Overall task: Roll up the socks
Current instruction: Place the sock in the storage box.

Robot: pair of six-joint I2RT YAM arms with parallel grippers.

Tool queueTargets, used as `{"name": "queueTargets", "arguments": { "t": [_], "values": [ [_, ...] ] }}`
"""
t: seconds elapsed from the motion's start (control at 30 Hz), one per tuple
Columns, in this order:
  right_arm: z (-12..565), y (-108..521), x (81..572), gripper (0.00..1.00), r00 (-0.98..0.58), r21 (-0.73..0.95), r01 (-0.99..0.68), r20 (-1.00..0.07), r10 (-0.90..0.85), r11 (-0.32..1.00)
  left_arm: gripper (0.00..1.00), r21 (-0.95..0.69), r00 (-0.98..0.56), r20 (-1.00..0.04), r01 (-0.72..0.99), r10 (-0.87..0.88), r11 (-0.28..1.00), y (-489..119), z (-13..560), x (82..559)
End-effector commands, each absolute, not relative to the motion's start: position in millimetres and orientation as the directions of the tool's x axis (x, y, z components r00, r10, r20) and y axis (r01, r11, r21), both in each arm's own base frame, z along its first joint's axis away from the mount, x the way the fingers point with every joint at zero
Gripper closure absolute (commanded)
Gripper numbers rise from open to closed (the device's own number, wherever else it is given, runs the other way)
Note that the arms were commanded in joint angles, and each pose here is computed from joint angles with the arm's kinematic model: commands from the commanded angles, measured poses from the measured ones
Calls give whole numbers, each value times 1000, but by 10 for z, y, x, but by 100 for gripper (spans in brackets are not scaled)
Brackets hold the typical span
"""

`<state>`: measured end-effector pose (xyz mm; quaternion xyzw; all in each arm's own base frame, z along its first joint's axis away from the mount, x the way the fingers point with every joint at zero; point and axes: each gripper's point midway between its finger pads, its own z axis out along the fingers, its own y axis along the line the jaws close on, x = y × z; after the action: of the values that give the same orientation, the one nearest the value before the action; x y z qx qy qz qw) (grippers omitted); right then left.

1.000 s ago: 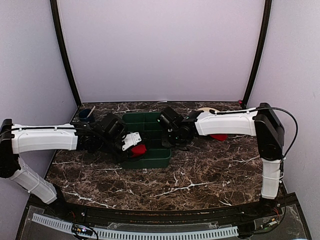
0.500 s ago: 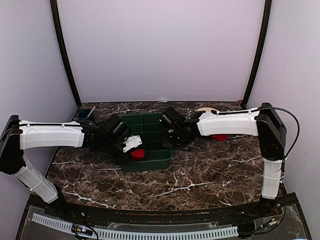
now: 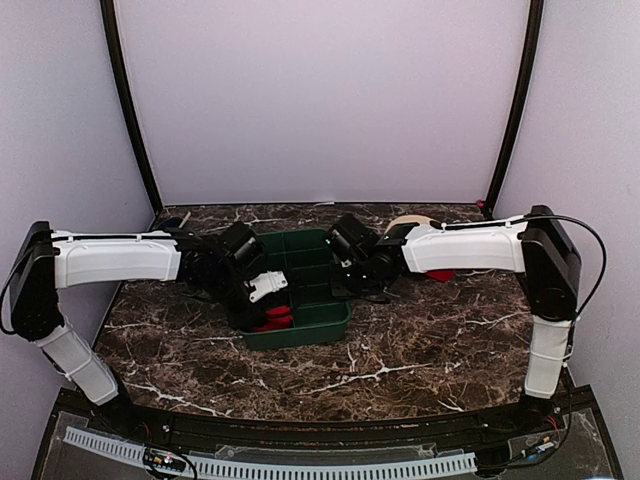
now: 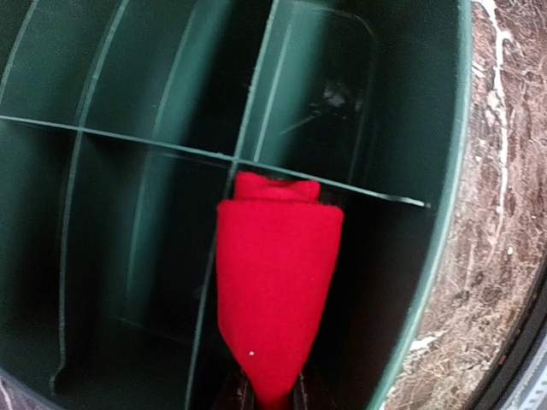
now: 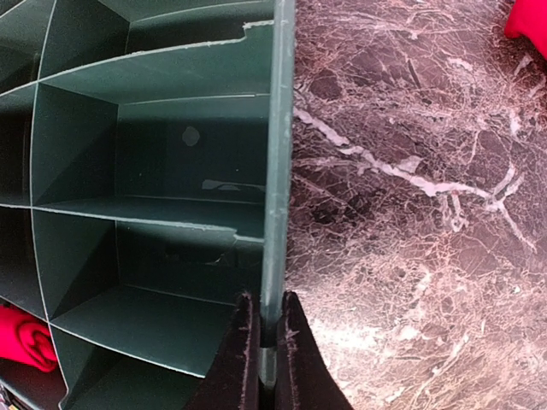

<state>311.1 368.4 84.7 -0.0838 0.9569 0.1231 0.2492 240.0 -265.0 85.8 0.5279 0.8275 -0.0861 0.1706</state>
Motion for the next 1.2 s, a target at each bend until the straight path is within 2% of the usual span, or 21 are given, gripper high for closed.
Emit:
{"name": "queueTargets", "arguments": {
  "t": [0.0,0.17,0.37,0.7,0.9,1.17],
  "values": [
    [550,3437,2855,97,-902,100,-266,-378,-211,959,100,-105,-442,-326,895,836,432,-2667,823,2208],
    [540,3432,2847,97,-902,99,-274,-372,-219,957,99,-160,-471,-280,882,836,443,-2673,744,2145],
    [551,3445,2844,97,-901,103,-280,-372,-224,954,93,-177,-488,-253,872,835,456,-2653,665,2140],
    [529,3441,2838,96,-900,100,-286,-369,-231,953,72,-187,-507,-200,860,838,476,-2628,546,2142],
    [521,3445,2841,96,-900,101,-291,-367,-236,951,65,-158,-515,-211,856,831,491,-2600,632,2181],
    [504,3444,2851,95,-902,100,-285,-365,-232,953,59,-116,-526,-291,849,799,516,-2626,942,2274]
  ]
}}
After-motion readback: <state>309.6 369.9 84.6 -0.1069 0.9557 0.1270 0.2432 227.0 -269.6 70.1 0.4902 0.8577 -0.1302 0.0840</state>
